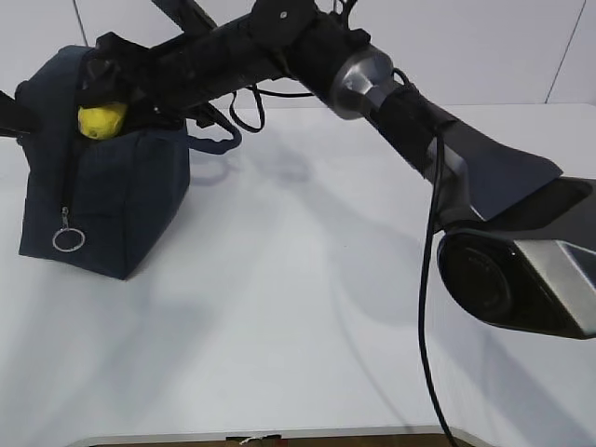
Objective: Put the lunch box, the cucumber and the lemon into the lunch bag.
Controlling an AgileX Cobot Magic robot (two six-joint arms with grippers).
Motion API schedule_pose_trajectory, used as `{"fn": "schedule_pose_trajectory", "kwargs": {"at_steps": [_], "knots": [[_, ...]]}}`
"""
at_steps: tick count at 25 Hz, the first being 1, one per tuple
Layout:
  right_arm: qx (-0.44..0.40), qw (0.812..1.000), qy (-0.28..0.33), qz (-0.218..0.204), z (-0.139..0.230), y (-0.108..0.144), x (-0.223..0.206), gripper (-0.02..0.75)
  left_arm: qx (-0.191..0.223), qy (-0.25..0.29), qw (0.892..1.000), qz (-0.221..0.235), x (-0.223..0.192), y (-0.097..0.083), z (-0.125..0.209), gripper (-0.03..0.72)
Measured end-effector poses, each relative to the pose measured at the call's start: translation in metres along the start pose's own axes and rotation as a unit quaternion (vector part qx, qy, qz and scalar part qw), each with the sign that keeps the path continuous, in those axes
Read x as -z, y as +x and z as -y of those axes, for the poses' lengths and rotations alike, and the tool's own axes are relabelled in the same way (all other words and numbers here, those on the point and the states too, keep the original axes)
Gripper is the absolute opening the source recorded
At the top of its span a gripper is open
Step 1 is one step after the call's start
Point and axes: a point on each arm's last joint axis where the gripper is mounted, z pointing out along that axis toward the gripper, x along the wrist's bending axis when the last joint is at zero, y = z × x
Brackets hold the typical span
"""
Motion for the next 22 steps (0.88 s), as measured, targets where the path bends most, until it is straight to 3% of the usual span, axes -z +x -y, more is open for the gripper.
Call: {"fn": "schedule_pose_trajectory", "kwargs": {"at_steps": [8, 16, 22], "knots": [[0.002, 1.000, -0.009, 0.003, -0.001, 0.000, 0.000, 0.579, -0.001, 0.000, 1.000, 0.000, 0.000, 0.000, 0.000, -0.009], [-0.001, 1.000, -0.007, 0.006, -0.006, 0.000, 0.007, 0.594, -0.003, 0.001, 1.000, -0.001, 0.000, 0.000, 0.000, -0.009], [0.057, 0.998, -0.028, 0.030, -0.022, 0.027, 0.035, 0.592, -0.003, 0.002, 1.000, -0.002, 0.000, 0.000, 0.000, -0.009]]}}
